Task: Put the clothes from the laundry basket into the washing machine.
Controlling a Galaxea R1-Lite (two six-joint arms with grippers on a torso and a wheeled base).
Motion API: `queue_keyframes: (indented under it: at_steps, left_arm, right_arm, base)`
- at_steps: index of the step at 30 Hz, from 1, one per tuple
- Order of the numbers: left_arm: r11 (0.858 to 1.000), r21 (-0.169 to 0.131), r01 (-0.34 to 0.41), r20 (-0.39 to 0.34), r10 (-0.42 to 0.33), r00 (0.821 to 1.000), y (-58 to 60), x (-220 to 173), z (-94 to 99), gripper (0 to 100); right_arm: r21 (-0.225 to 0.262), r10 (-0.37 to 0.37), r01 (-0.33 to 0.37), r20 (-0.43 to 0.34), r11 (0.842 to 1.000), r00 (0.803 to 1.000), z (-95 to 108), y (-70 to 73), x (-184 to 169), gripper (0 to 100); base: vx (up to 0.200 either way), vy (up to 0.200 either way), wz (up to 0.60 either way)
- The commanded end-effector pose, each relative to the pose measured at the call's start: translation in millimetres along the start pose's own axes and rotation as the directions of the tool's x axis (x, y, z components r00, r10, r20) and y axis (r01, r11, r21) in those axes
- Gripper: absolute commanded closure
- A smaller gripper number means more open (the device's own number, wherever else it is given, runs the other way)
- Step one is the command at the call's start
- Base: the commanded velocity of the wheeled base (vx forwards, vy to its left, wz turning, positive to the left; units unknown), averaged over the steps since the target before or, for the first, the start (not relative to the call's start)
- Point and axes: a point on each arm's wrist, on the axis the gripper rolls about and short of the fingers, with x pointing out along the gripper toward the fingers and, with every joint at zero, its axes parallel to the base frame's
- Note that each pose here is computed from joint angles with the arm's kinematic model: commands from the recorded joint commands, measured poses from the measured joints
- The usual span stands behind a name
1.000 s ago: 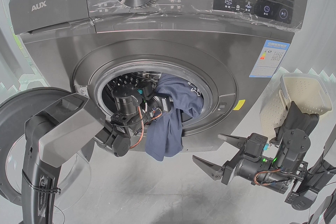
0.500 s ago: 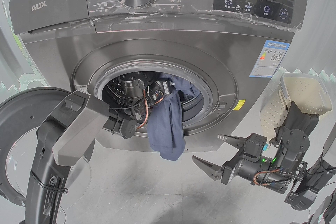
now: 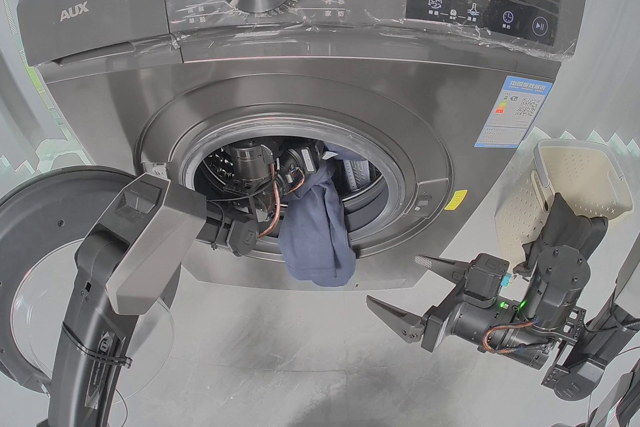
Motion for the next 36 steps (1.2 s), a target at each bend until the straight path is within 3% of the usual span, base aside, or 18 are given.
queue_keyframes:
  at_steps: [1,2,5,6,8,10,11,13,18,25,32,33,36]
  left_arm:
    - [1.000,-0.008,0.007,-0.063,-0.007,0.998,-6.3,-13,9.8,0]
    - [1.000,-0.001,0.007,-0.134,-0.007,0.991,-8.0,-24,9.6,0]
    - [1.000,-0.002,0.025,-0.190,-0.025,0.981,-13.3,-33,6.5,0]
    - [0.999,-0.002,0.047,-0.246,-0.046,0.968,-16.2,-42,3.8,0]
    - [0.998,-0.002,0.063,-0.286,-0.061,0.956,-19.3,-50,-0.5,0]
    - [0.998,-0.002,0.063,-0.286,-0.061,0.956,-19.3,-50,-0.5,0]
    - [0.995,0.001,0.098,-0.354,-0.091,0.931,-25.6,-61,-13.0,0]
    - [0.993,0.016,0.119,-0.383,-0.104,0.918,-27.2,-66,-21.0,0]
    - [0.991,0.037,0.132,-0.416,-0.105,0.903,-24.9,-69,-33.9,0]
    - [0.990,0.044,0.130,-0.443,-0.097,0.891,-20.9,-67,-54.1,0]
    - [0.990,0.059,0.126,-0.430,-0.089,0.898,-19.0,-57,-67.7,0]
    - [0.990,0.059,0.128,-0.431,-0.090,0.898,-19.7,-58,-68.0,100]
    - [0.990,0.058,0.127,-0.424,-0.091,0.901,-19.3,-57,-66.4,100]
  right_arm:
    - [0.000,0.001,-0.001,0.001,1.000,1.000,0,0.1,0,0]
    - [0.000,0.001,-0.001,0.001,1.000,1.000,0,0.1,0,0]
    - [0.000,0.002,-0.002,-0.001,1.000,1.000,0,0.5,0,0]
    - [0.000,0.004,-0.004,-0.001,1.000,1.000,0,0.9,0,0]
    - [0.000,0.004,-0.004,0.001,1.000,1.000,0,0.9,0,0]
    - [0.000,0.004,-0.004,0.001,1.000,1.000,0,0.9,0,0]
    - [0.000,0.002,-0.002,-0.001,1.000,1.000,0,0.5,1,0]
    - [0.000,0.004,-0.004,-0.002,1.000,1.000,-1,0.8,1,0]
    - [0.000,0.004,-0.004,-0.002,1.000,1.000,-1,0.8,1,0]
    - [0.000,0.004,-0.004,-0.002,1.000,1.000,-1,0.8,1,0]
    - [0.000,0.005,-0.005,-0.003,1.000,1.000,-1,0.9,0,0]
    - [0.000,0.005,-0.005,-0.003,1.000,1.000,-1,0.9,0,0]
    - [0.000,0.004,-0.004,-0.001,1.000,1.000,0,0.5,1,0]
  base:
    - [0.000,0.000,0.00]
    - [0.000,0.000,0.00]
    - [0.000,0.000,0.00]
    - [0.000,0.000,0.00]
    - [0.000,0.000,0.00]
    - [0.000,0.000,0.00]
    - [0.000,0.000,0.00]
    - [0.000,0.000,0.00]
    - [0.000,0.000,0.00]
    - [0.000,0.000,0.00]
    - [0.000,0.000,0.00]
    - [0.000,0.000,0.00]
    - [0.000,0.000,0.00]
